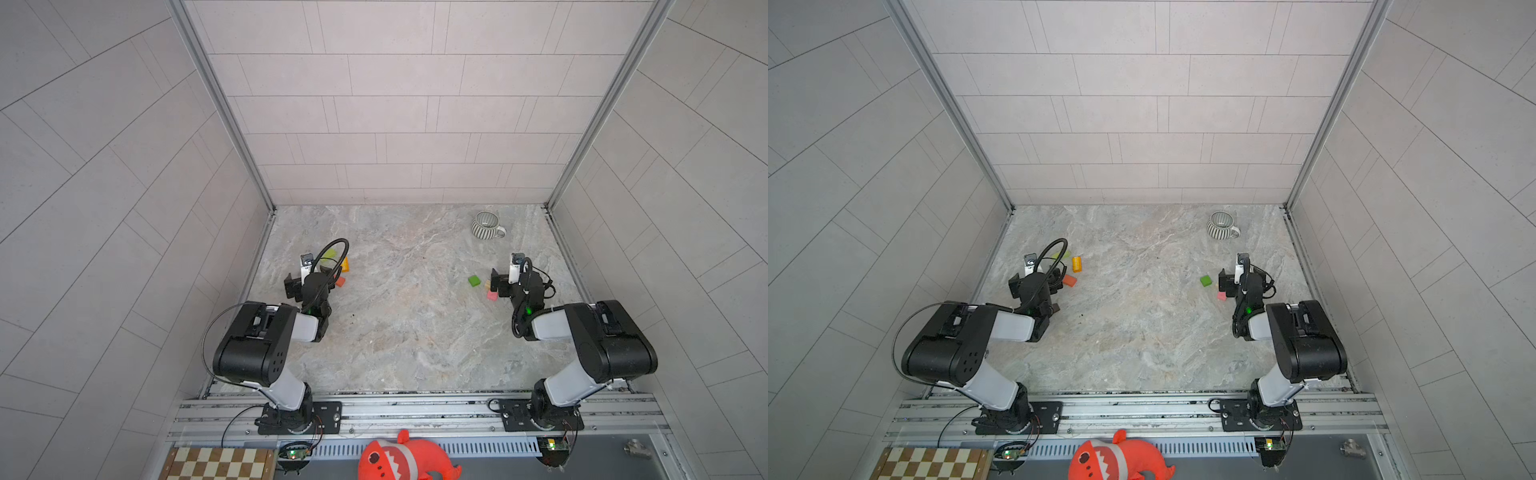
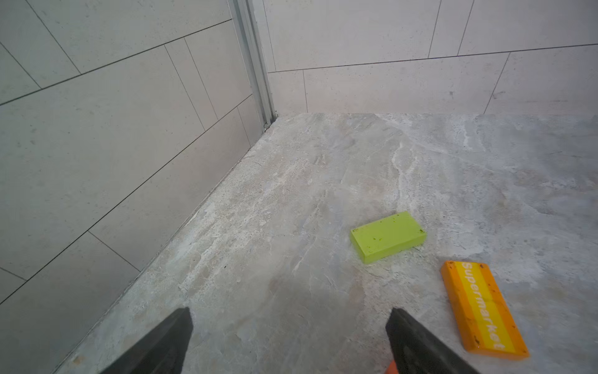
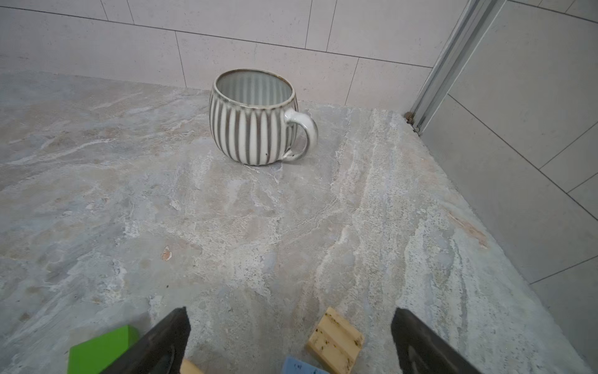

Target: Build the wood block tower

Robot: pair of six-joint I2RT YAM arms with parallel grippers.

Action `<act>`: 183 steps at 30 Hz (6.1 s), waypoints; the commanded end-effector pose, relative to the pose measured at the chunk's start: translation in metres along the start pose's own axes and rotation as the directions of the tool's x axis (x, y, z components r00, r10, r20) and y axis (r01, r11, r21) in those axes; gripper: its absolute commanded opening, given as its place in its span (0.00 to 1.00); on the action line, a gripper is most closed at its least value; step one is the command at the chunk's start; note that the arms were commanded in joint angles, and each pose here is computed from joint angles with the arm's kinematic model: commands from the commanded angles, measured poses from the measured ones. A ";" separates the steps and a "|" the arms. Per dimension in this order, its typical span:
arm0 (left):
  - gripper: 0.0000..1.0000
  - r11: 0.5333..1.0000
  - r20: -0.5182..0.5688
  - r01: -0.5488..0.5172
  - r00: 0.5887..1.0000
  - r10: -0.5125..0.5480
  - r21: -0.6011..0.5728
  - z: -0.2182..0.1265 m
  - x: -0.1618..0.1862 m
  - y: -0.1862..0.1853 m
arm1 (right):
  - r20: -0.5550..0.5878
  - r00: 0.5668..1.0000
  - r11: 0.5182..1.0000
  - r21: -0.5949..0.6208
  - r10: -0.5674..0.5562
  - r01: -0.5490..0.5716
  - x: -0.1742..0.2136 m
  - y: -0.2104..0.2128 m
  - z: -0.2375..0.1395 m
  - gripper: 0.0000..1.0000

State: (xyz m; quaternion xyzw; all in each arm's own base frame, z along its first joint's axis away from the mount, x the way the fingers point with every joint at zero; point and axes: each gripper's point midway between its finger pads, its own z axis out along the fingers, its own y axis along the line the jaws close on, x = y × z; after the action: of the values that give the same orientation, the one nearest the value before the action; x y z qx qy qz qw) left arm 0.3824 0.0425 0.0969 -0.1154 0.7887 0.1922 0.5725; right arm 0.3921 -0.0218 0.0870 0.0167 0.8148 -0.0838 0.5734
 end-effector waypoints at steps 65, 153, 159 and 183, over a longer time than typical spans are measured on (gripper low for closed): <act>0.82 0.992 -0.718 0.008 0.691 0.087 0.128 0.006 -0.057 -0.035 | -0.276 0.925 0.958 -0.042 0.260 -0.282 -0.129 0.025 -0.043 0.87; 0.33 0.944 -0.849 0.126 0.486 0.209 0.305 -0.020 -0.002 -0.162 | -0.383 0.866 0.934 -0.018 0.322 -0.356 -0.079 0.048 -0.047 0.76; 0.33 0.940 -0.840 0.112 0.492 0.229 0.321 -0.053 0.001 -0.193 | -0.344 0.871 0.928 0.005 0.351 -0.372 -0.055 0.036 -0.070 0.73; 0.42 0.939 -0.839 0.053 0.467 0.278 0.340 -0.106 0.065 -0.245 | -0.407 0.853 0.926 -0.042 0.328 -0.376 -0.015 0.040 -0.097 0.73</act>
State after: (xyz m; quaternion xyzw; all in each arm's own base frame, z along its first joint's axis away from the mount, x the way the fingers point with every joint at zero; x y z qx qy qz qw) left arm 0.3712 -0.2203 0.0299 -0.0465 0.9951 0.0040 0.0876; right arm 0.3133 0.0333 0.1267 0.1432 0.9012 0.0727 0.4026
